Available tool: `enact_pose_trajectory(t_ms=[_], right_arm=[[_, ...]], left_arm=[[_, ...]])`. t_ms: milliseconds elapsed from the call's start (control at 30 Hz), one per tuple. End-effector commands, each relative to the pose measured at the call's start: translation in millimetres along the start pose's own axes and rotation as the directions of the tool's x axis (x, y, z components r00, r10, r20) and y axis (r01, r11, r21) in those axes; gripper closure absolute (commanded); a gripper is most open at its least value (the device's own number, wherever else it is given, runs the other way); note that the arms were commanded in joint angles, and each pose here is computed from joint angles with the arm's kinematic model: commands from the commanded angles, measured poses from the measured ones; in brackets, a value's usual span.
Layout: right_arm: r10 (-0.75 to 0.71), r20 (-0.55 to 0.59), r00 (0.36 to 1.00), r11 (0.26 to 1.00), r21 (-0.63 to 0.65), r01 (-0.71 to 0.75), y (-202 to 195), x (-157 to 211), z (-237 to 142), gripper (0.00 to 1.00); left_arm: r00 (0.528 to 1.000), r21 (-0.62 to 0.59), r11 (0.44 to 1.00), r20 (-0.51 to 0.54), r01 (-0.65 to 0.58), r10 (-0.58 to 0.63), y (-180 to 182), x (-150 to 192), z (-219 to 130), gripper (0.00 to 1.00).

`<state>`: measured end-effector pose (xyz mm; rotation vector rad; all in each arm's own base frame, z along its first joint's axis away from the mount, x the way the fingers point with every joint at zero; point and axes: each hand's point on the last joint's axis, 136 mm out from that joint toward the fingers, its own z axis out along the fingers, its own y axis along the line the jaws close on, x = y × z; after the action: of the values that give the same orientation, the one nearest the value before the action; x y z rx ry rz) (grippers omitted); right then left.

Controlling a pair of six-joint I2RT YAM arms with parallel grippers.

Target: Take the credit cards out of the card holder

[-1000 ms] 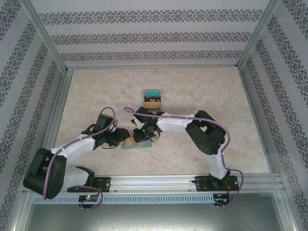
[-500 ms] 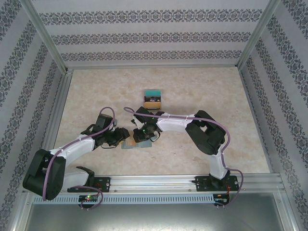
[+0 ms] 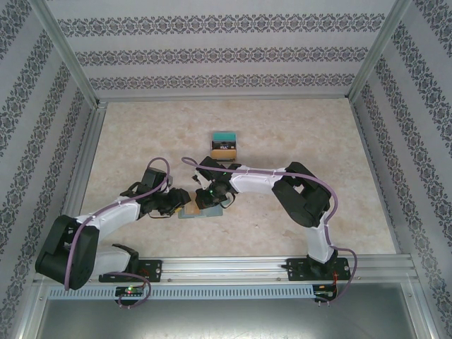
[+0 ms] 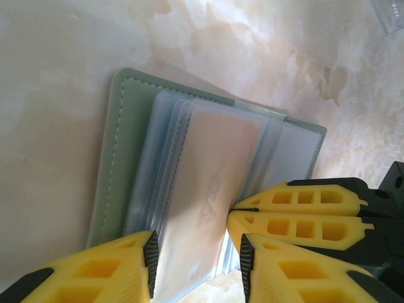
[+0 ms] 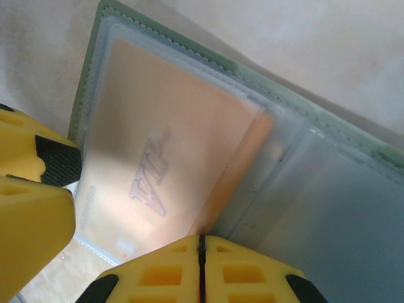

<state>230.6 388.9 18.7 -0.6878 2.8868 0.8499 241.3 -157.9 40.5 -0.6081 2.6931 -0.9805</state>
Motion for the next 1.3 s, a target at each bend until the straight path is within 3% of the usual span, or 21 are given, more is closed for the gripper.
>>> enact_pose_trajectory(t_ms=[0, 967, 1267], right_arm=[[0.029, -0.064, 0.998, 0.999, 0.033, -0.027, -11.7, 16.9, 14.3, 0.89], [0.032, -0.064, 0.997, 0.999, 0.038, -0.029, -13.4, 17.0, 14.0, 0.88], [0.057, 0.032, 0.998, 0.998, 0.005, -0.057, -14.9, 2.7, -5.3, 0.87]], left_arm=[[1.0, 0.06, 0.998, -0.025, -0.009, 0.01, -7.8, 1.6, 3.1, 0.6], [0.997, 0.246, 0.967, -0.004, -0.069, 0.072, -46.7, 1.8, -10.4, 0.64], [0.998, 0.275, 0.959, -0.013, -0.062, 0.069, -52.5, 0.5, -7.1, 0.64]])
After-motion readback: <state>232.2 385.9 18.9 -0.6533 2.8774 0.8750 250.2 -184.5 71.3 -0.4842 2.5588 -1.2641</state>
